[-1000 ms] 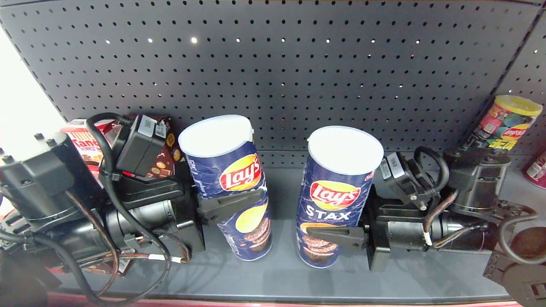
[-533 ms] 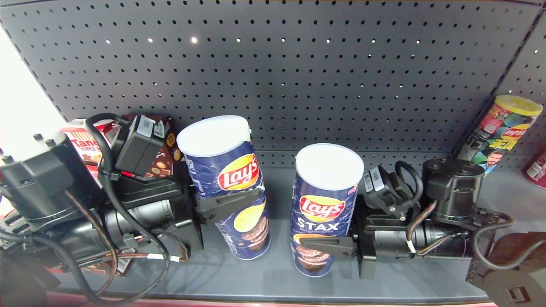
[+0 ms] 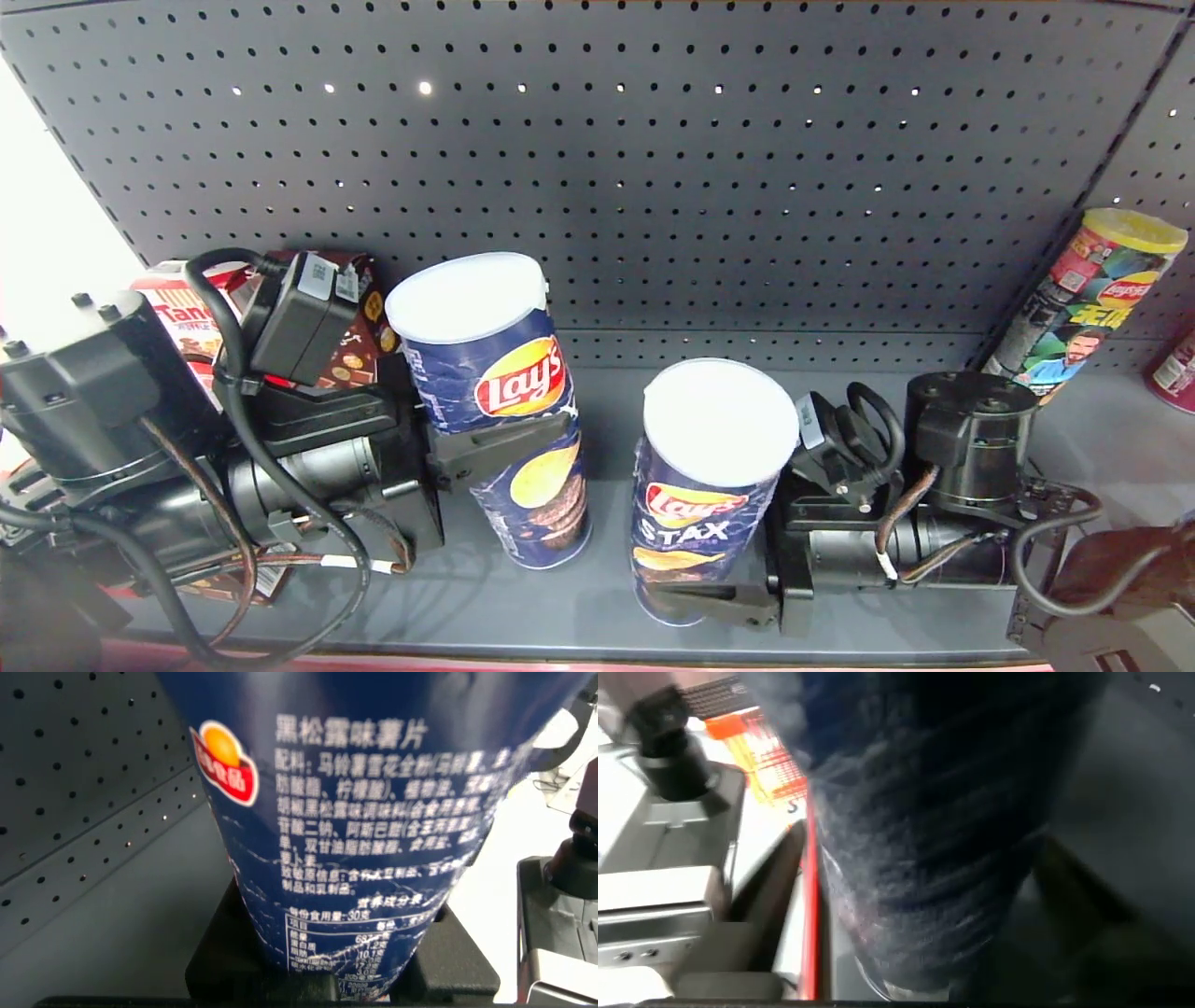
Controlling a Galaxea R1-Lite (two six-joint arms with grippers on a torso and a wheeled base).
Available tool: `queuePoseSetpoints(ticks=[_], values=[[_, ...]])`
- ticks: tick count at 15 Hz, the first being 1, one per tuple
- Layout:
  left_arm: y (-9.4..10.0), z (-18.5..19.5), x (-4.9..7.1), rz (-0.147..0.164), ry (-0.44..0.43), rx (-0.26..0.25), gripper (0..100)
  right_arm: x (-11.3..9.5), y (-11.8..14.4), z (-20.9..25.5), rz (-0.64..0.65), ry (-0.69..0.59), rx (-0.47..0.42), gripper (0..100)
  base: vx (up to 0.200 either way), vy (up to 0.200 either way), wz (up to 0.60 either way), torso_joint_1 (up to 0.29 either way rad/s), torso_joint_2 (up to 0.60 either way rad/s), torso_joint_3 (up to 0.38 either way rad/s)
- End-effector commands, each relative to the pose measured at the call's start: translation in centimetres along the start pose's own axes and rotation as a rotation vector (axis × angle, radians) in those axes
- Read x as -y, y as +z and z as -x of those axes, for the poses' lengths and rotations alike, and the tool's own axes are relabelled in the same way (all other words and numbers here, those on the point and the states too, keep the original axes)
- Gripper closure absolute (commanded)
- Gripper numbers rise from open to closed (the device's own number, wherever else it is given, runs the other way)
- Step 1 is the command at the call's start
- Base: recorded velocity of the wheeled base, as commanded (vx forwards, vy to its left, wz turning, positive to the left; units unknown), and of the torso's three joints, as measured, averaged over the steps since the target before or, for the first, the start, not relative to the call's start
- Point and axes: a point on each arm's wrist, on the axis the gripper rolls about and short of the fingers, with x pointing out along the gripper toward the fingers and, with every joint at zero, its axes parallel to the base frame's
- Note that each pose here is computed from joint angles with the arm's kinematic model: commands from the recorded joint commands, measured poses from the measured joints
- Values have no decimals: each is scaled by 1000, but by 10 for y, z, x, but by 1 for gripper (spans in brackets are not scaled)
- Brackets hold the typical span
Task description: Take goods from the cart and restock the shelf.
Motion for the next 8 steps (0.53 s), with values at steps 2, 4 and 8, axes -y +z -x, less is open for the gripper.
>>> queuePoseSetpoints(ticks=[2, 4, 8], values=[[0, 0, 0, 1, -1, -1, 100, -4, 12, 8, 27, -46, 20, 0, 0, 0, 0, 0, 0, 0], [0, 0, 0, 0, -3, 0, 100, -11, 24, 22, 54, -81, 46, 0, 0, 0, 0, 0, 0, 0], [0, 0, 0, -2, -3, 0, 100, -48, 45, 69, 96, -190, 94, 0, 0, 0, 0, 0, 0, 0]])
